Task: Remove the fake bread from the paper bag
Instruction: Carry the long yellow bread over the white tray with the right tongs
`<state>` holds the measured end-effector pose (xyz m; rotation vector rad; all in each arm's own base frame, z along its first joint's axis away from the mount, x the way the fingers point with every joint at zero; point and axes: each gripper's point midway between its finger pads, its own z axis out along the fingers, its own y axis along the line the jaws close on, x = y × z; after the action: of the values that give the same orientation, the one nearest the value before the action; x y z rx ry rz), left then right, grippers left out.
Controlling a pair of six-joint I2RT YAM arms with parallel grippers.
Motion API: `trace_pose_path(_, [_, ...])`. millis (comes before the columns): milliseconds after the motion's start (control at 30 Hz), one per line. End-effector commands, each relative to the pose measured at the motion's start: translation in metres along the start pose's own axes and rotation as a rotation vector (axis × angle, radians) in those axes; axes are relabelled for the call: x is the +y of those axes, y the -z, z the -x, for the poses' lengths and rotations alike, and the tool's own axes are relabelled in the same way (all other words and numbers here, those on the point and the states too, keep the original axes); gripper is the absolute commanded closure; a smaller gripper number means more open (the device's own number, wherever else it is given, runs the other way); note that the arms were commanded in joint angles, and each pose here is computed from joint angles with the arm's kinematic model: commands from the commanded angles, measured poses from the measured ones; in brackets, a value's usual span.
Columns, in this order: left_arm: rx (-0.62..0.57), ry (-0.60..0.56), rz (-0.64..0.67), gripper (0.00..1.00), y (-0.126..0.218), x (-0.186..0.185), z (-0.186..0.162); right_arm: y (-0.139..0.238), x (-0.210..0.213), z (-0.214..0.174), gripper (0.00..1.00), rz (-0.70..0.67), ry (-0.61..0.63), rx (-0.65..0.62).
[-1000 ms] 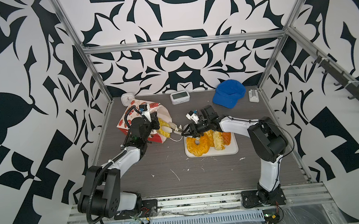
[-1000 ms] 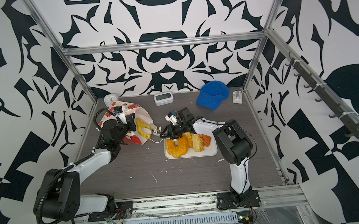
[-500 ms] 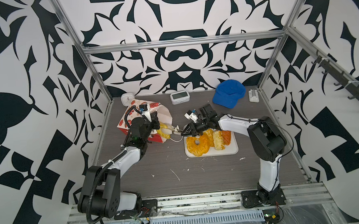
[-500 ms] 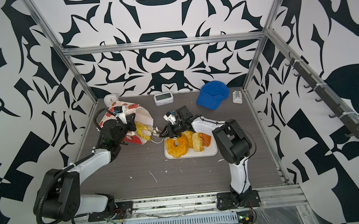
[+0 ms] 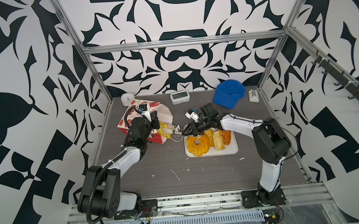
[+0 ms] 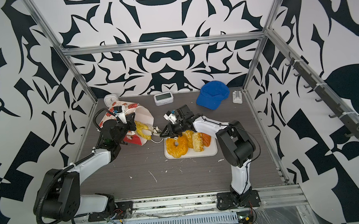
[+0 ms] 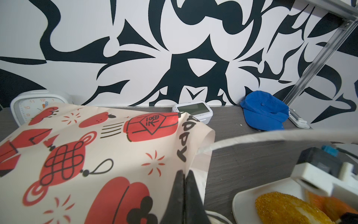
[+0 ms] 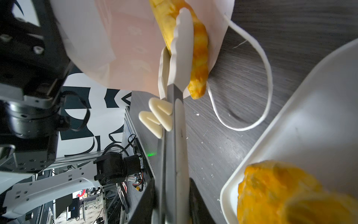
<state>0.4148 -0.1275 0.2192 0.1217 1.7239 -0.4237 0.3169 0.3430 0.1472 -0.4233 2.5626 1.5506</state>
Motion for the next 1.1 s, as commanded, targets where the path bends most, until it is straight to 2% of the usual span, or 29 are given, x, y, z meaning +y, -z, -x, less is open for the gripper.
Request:
trace_pose_path(0, [-0.05, 0.004, 0.022, 1.0, 0.004, 0.005, 0.01, 0.032, 0.035, 0.006, 0.95, 0.03, 0.11, -0.068])
trace_pose_path(200, [-0.064, 0.019, 0.045, 1.0, 0.002, 0.01, 0.009, 0.054, 0.035, -0.002, 0.96, -0.001, 0.105, -0.094])
trace_pose_path(433, [-0.087, 0.019, 0.131, 1.0, 0.003, 0.026, 0.012, 0.082, 0.029, -0.024, 0.97, -0.065, 0.093, -0.097])
trace_pose_path(667, [-0.096, 0.037, 0.163, 1.0, 0.0, 0.035, 0.008, 0.127, 0.027, -0.035, 0.98, -0.134, 0.087, -0.184])
trace_pose_path(833, [-0.097, 0.046, 0.157, 1.0, -0.004, 0.036, 0.006, 0.169, 0.026, -0.039, 0.98, -0.268, 0.116, -0.285])
trace_pose_path(1067, [-0.089, 0.047, 0.152, 1.0, -0.004, 0.037, 0.002, 0.231, 0.008, -0.061, 0.99, -0.652, 0.161, -0.363])
